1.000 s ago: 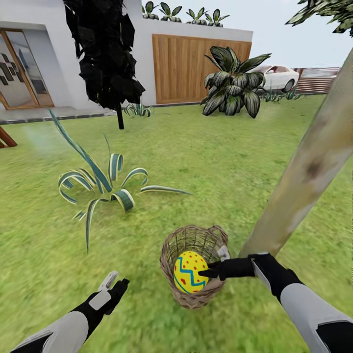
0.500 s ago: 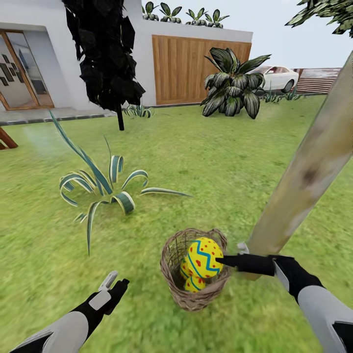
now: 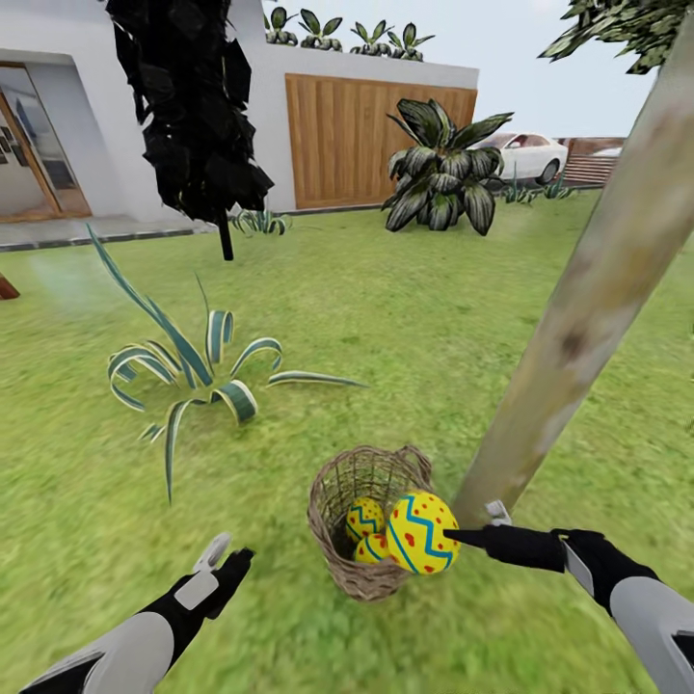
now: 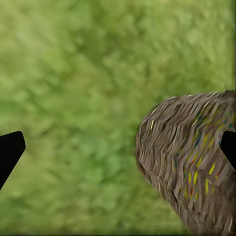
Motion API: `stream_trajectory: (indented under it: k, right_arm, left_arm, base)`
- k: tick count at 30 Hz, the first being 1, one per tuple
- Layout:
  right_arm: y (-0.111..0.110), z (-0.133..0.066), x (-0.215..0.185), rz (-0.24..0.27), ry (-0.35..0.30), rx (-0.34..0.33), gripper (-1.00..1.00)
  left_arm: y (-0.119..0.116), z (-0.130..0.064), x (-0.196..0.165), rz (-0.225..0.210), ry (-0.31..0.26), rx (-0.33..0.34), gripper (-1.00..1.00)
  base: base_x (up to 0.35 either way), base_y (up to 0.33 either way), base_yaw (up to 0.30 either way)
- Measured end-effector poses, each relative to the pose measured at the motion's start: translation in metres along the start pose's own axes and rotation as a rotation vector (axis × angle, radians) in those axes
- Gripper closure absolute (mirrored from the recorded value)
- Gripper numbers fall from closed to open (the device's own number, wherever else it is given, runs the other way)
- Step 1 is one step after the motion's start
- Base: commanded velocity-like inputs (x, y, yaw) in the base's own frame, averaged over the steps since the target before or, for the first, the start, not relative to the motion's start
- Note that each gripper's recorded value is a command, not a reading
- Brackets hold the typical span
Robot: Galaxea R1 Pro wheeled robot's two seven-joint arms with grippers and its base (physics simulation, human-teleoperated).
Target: Take the three Easter eggs out of the wicker basket on the lawn in the garden, then place them on the lawn next to a single tree (choose any tree) so that all three eggs are next to the same tree and none are left in the basket.
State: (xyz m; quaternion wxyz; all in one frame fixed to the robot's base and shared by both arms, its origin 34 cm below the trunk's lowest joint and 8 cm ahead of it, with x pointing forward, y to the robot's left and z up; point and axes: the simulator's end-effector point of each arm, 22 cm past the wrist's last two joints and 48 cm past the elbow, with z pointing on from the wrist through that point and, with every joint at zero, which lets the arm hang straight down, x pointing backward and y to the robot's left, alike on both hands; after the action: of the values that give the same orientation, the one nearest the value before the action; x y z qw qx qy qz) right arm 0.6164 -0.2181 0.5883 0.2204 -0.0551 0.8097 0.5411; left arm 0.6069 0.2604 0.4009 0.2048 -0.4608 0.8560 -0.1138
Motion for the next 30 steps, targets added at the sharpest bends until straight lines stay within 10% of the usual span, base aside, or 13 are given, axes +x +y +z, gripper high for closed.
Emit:
stream_trajectory:
  k: [14, 25, 30]
  right_arm:
    - [0.008, -0.005, 0.001, 0.028, 0.003, 0.017, 1.00]
    - [-0.046, -0.012, 0.028, 0.050, 0.033, 0.246, 1.00]
    - [-0.090, -0.023, 0.050, -0.061, 0.016, 0.438, 1.00]
  left_arm:
    - [-0.011, -0.015, -0.010, -0.006, -0.009, 0.009, -1.00]
    - [-0.012, -0.016, -0.010, -0.006, -0.010, 0.011, -1.00]
    - [-0.012, -0.016, -0.010, -0.006, -0.010, 0.011, -1.00]
  base:
    - [0.000, 0.000, -0.234]
    - [0.000, 0.000, -0.077]
    - [0.000, 0.000, 0.000]
